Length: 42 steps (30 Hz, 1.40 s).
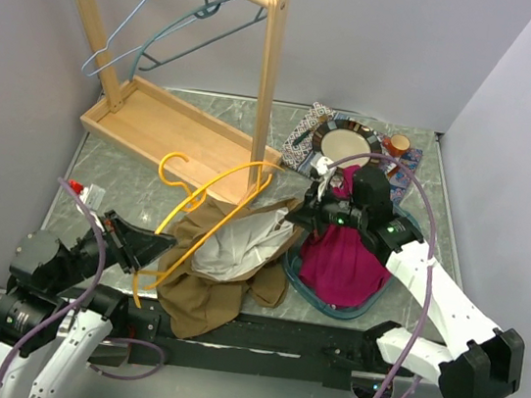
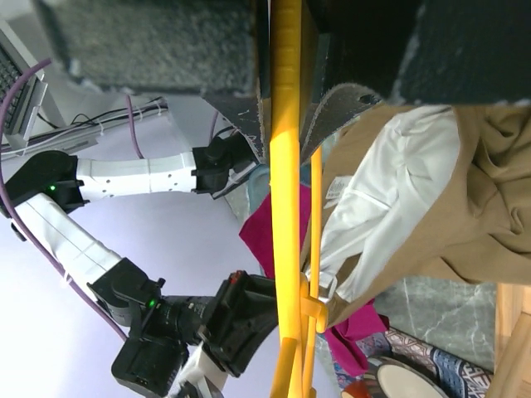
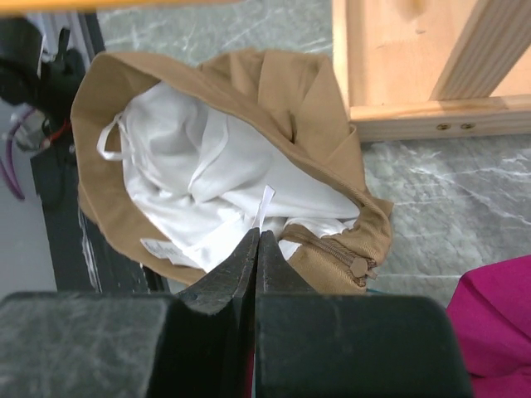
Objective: Place the skirt on the hanger
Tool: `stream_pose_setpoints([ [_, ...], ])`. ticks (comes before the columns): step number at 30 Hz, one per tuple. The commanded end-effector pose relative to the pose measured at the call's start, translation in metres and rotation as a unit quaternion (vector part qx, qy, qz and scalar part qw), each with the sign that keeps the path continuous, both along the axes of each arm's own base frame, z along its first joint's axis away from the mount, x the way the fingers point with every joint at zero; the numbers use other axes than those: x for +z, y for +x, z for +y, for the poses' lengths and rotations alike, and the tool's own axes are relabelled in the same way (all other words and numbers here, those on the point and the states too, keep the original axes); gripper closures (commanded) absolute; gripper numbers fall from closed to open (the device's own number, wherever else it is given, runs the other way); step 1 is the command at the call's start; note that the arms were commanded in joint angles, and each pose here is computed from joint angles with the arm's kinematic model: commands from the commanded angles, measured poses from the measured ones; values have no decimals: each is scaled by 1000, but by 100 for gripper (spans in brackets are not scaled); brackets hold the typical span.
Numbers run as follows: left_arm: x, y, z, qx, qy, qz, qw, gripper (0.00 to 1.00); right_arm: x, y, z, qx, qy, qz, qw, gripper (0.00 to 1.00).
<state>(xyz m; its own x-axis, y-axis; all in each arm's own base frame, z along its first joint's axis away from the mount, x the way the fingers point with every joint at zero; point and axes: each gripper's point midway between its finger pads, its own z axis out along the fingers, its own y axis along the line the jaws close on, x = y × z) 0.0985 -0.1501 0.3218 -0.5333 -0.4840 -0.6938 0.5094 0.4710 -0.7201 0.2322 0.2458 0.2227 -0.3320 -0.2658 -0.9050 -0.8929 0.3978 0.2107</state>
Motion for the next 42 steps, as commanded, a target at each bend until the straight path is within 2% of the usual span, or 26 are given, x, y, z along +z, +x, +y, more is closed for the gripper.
stream_pose_setpoints([
  [1,0,-12,-2,-11,-25,15,1000,99,32,24,4,-47,37,-25,998,100],
  [9,-15,-10,-9,-34,-29,46,998,99,37,39,2,-84,44,-32,995,100],
  [31,-35,2,-17,-48,-50,73,995,99,41,39,15,-64,44,-31,997,100],
  [42,-43,8,-18,-46,-50,81,994,99,45,24,22,-22,44,-41,998,100],
])
